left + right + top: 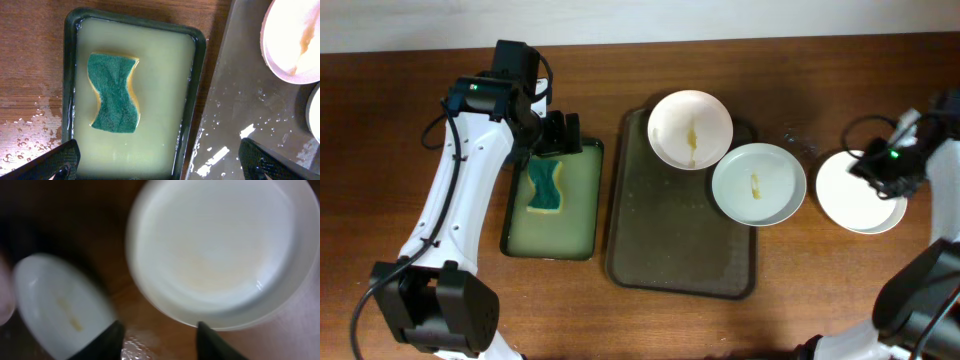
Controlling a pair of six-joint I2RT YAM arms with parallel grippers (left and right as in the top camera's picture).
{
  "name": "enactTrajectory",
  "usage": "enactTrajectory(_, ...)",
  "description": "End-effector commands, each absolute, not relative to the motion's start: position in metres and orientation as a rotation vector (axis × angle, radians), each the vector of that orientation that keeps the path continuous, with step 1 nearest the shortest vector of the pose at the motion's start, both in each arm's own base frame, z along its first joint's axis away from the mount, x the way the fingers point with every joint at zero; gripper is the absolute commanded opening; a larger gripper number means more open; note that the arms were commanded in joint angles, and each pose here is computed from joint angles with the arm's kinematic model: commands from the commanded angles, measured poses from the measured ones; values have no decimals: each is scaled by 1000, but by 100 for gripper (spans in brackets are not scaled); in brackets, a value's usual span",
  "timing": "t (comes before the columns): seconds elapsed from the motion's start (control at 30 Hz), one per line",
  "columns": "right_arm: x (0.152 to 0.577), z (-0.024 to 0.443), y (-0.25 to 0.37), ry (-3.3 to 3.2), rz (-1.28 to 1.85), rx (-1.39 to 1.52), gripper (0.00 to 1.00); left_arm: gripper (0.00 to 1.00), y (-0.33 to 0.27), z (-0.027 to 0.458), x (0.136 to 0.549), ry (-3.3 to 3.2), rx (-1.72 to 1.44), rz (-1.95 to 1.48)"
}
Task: Clean dirty plates on tray and stack at the side
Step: 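Carry the cleaned plate right and set it on the table beside the tray, then grasp the second white plate on the tray with the right gripper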
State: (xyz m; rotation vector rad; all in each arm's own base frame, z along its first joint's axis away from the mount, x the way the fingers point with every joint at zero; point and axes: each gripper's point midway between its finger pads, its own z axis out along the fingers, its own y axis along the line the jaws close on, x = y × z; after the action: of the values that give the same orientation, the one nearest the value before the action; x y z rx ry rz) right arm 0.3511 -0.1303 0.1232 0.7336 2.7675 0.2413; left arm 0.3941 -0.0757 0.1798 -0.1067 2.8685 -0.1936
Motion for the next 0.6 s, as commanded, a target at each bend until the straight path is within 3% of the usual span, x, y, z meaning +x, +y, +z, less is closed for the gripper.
enactTrajectory(0.0, 373, 112, -88, 2852, 124, 316, 54, 99, -78, 184, 393, 2858, -86, -209)
enactTrajectory(0.13, 385, 67, -72, 2934, 65, 230, 54, 100, -78, 184, 393, 2857, -86, -209)
enactTrajectory(0.23, 382, 47, -69, 2984, 95, 235, 48, 99, -78, 184, 393, 2857, -86, -209)
enactTrajectory(0.33, 372, 34, -64, 3024, 130, 242, 21, 99, -78, 184, 393, 2858, -86, -209)
enactTrajectory(0.37, 369, 34, -65, 3033, 129, 247, 4, 99, -78, 184, 393, 2857, -85, -209)
enactTrajectory(0.47, 354, 52, -59, 3059, 143, 285, 4, 100, -78, 184, 393, 2858, -85, -209)
enactTrajectory(0.57, 329, 99, -40, 3046, 147, 322, 4, 99, -76, 184, 393, 2857, -92, -208)
